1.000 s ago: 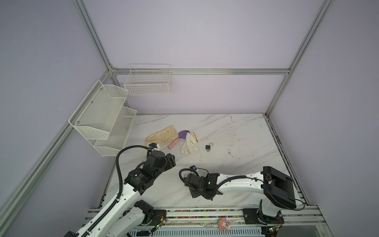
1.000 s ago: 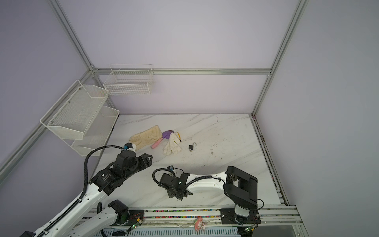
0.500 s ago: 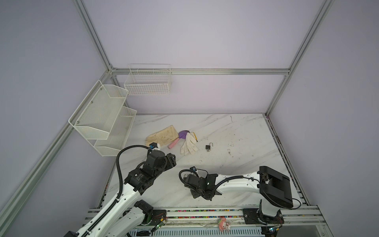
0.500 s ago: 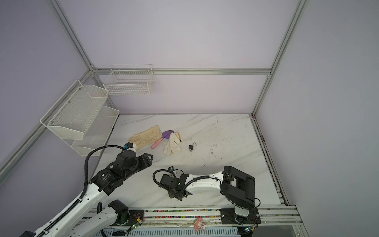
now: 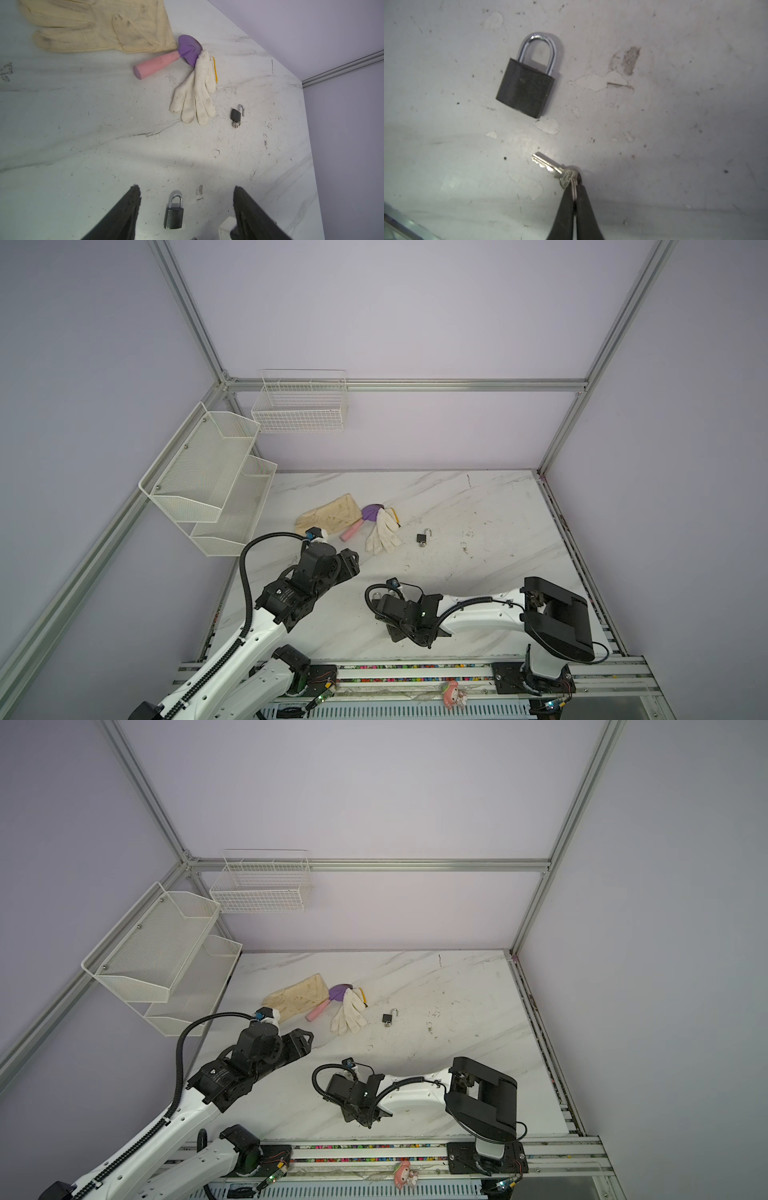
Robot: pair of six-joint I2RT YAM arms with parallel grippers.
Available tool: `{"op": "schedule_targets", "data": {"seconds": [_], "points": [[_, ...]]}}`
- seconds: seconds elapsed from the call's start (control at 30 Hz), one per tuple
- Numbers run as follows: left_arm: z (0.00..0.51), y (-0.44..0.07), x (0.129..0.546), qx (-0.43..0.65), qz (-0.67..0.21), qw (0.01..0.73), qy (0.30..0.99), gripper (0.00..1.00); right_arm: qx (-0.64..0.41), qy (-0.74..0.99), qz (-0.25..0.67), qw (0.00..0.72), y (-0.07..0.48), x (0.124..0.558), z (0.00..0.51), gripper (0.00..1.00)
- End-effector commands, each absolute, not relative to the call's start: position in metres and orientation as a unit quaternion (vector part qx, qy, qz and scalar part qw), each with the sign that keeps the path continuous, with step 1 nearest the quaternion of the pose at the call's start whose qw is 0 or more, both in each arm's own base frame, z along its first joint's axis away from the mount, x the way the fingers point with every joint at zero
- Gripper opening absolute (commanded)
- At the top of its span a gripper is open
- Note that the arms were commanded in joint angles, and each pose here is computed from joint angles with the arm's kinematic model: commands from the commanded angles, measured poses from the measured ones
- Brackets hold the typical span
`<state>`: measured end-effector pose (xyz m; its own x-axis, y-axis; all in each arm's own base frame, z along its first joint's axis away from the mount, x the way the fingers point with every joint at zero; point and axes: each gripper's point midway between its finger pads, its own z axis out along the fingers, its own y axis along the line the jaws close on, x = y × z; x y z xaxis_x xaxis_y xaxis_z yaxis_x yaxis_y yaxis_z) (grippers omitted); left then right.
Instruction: Unlock with the key
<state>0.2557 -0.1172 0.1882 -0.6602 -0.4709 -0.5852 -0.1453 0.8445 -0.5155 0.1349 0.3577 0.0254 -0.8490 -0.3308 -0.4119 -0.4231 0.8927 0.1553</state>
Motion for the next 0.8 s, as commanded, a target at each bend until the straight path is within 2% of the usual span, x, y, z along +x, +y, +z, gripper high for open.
{"op": "schedule_targets", "data": {"seconds": [0.0, 0.1, 0.37, 0.6, 0.77], "points": [[0.207, -0.124, 0.263, -0.178, -0.249, 0.391, 0.868, 0.71, -0.191, 0.956, 0.098, 0.201, 0.344, 0.139, 0.017, 0.04], [0.206, -0.128, 0.262, -0.18, -0.262, 0.386, 0.866, 0.71, -0.193, 0.952, 0.102, 0.214, 0.346, 0.143, 0.021, 0.0], [0.208, -0.14, 0.258, -0.199, -0.319, 0.369, 0.85, 0.71, -0.178, 0.937, 0.155, 0.258, 0.351, 0.152, 0.05, 0.0], [0.219, -0.147, 0.257, -0.204, -0.355, 0.373, 0.833, 0.7, -0.161, 0.902, 0.258, 0.306, 0.355, 0.164, 0.112, 0.0], [0.232, -0.173, 0.261, -0.159, -0.381, 0.388, 0.824, 0.69, -0.14, 0.872, 0.335, 0.329, 0.347, 0.183, 0.161, 0.0]]}}
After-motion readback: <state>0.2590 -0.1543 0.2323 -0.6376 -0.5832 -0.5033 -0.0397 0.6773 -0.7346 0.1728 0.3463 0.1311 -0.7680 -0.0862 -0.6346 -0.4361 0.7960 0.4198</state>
